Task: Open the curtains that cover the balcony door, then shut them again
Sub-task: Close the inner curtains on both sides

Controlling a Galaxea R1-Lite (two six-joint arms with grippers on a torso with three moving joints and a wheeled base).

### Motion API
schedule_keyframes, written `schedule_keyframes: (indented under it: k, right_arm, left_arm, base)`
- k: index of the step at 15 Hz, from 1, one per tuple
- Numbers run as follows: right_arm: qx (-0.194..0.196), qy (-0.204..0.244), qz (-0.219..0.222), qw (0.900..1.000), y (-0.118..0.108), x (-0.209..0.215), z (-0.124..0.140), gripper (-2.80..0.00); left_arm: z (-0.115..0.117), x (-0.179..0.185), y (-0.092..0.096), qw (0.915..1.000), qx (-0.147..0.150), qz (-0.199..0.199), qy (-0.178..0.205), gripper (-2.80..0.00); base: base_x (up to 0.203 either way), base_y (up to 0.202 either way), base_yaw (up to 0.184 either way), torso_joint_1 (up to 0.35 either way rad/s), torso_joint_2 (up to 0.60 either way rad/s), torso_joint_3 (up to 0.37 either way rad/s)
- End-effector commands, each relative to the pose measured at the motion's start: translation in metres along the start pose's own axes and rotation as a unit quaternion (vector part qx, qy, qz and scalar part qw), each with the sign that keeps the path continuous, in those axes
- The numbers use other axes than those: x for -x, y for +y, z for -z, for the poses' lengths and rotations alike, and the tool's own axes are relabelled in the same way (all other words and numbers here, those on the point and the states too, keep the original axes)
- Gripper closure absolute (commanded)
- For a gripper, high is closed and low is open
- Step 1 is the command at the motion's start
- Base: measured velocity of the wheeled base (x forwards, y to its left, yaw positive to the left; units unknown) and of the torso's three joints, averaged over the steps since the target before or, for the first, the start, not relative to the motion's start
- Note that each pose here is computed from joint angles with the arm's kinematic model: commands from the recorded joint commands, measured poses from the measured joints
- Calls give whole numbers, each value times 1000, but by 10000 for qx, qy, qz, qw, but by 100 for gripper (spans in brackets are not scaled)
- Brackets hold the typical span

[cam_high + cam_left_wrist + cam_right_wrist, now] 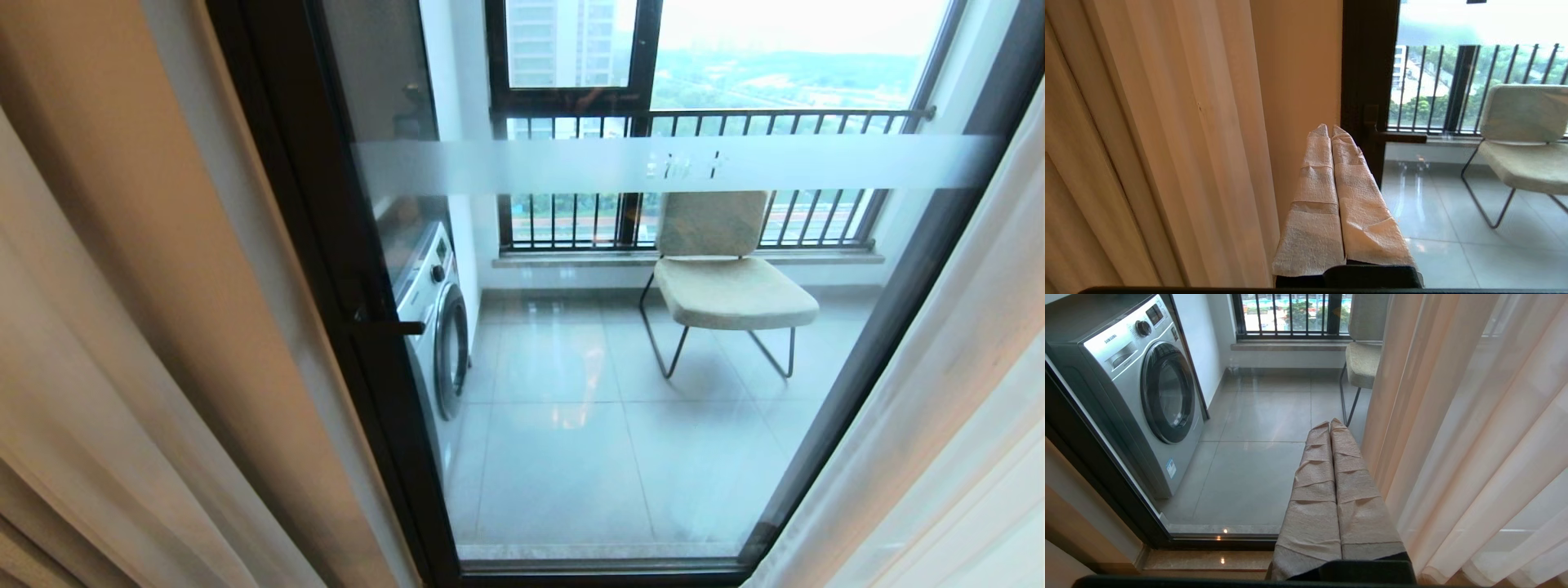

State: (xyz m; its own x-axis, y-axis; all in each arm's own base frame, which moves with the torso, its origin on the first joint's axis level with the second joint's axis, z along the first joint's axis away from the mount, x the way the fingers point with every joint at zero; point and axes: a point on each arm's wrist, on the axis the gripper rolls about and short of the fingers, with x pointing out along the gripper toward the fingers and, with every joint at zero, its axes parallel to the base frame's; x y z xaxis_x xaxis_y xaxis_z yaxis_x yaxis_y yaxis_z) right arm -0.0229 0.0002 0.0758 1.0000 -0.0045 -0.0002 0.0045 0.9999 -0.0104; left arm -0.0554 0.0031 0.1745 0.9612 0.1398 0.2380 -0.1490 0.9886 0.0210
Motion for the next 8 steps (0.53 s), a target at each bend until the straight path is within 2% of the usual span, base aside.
schedule_keyframes:
  k: [1, 5, 8]
  right_arm:
    - [2, 7, -6, 10000, 0, 0, 0, 0]
    - [2, 7, 1, 10000, 0, 0, 0, 0]
    - [2, 7, -3, 10000, 0, 0, 0, 0]
  left_arm:
    - [-27, -30, -2, 9984, -147, -253, 484, 0]
    - [-72, -74, 0, 9867, -309, -1395, 781, 0]
    - [-88, -102, -1, 9788, -347, -1820, 878, 0]
  base:
    - [0, 0, 0, 0, 0, 0]
    - [0, 0, 0, 0, 0, 0]
    - [0, 0, 0, 0, 0, 0]
